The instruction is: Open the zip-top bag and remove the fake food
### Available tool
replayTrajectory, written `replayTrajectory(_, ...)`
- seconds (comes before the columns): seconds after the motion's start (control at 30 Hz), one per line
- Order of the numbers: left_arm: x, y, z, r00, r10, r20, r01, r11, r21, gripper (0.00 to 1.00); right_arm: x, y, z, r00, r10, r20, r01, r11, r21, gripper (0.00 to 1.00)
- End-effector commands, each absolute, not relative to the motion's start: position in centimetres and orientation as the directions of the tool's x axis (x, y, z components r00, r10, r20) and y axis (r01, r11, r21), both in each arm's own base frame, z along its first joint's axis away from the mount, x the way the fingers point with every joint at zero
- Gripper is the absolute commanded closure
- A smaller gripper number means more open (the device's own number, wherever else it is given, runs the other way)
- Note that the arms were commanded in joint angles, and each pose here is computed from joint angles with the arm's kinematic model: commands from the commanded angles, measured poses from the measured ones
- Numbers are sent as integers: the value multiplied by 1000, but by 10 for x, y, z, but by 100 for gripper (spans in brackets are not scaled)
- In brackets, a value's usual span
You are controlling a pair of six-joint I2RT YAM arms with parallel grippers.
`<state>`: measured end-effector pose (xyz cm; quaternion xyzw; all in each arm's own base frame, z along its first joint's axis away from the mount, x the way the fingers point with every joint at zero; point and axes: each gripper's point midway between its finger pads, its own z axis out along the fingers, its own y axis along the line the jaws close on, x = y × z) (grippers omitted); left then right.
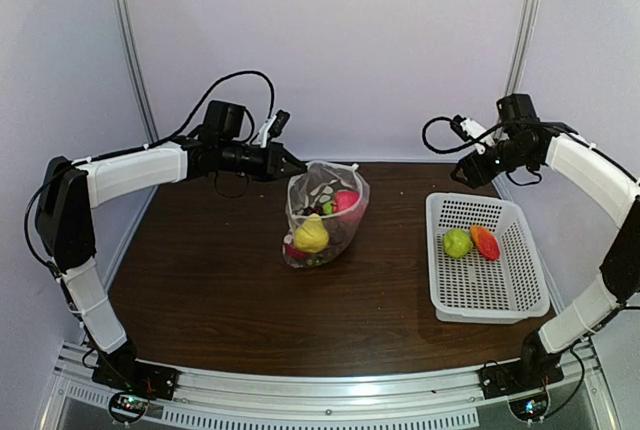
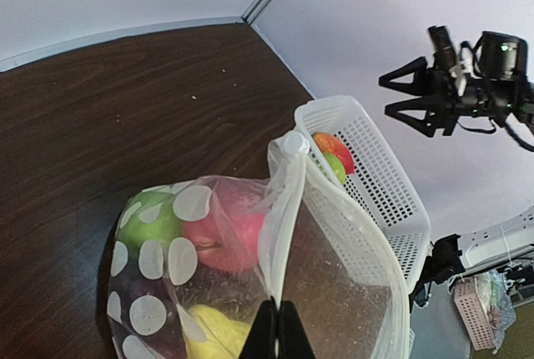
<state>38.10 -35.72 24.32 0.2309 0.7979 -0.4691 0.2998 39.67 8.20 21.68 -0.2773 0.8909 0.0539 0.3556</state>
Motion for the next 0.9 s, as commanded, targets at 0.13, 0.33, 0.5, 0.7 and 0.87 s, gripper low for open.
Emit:
replayTrajectory(0.13,369,-377,247,-685,128,-717,698,397,-596,100,370,245,306,-245,-555,-795,-809,568,-148,45)
replayTrajectory(0.33,367,-381,242,-693,134,-709,691,406,-599,100,341,338,286,-93,-643,-760,-921,346,-180,54)
replayTrajectory(0.5,368,-380,239,-703,135,-698,680,415,-605,100,321,383,257,40,-703,-710,-948,197,-248,57)
replayTrajectory(0.7,370,-380,234,-718,136,-682,663,432,-612,100,320,407,211,102,-766,-634,-953,107,-283,61)
replayTrajectory(0.87,375,-379,214,-760,134,-636,611,478,-631,100,319,415,182,129,-802,-584,-955,57,-290,61)
